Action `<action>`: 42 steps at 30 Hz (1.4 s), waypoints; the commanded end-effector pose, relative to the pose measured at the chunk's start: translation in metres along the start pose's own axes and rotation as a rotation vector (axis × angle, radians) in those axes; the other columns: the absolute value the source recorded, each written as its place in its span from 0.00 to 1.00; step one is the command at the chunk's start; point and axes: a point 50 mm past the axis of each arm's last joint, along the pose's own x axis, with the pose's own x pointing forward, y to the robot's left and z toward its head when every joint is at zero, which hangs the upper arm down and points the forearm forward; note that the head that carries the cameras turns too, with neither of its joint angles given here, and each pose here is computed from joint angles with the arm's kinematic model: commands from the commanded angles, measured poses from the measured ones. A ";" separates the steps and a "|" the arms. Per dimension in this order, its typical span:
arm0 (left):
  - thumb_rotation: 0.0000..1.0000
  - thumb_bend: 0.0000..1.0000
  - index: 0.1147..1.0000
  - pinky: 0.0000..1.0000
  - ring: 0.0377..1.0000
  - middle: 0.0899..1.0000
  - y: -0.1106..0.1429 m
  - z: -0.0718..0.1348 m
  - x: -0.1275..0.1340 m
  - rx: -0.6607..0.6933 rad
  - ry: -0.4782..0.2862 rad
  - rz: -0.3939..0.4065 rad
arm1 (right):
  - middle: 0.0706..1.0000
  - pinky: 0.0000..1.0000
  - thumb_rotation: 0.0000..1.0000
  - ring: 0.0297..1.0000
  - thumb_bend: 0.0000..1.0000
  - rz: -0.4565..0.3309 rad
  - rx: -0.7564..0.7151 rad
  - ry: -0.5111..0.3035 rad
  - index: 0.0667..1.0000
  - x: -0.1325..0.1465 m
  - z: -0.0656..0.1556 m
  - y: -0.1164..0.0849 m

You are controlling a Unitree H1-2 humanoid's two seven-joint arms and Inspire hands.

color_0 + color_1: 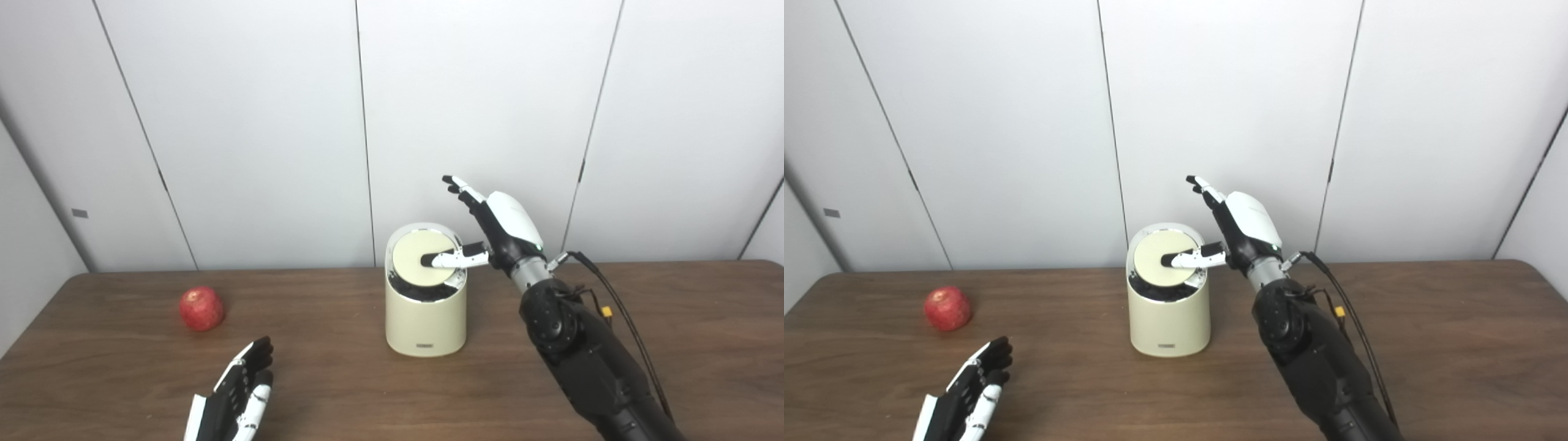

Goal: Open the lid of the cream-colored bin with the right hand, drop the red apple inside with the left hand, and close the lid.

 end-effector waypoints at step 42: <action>0.69 0.47 0.86 0.82 0.84 0.85 -0.014 -0.025 -0.030 -0.054 0.131 0.011 | 0.90 0.85 0.26 0.91 1.00 -0.013 -0.281 -0.177 0.92 0.001 0.021 -0.017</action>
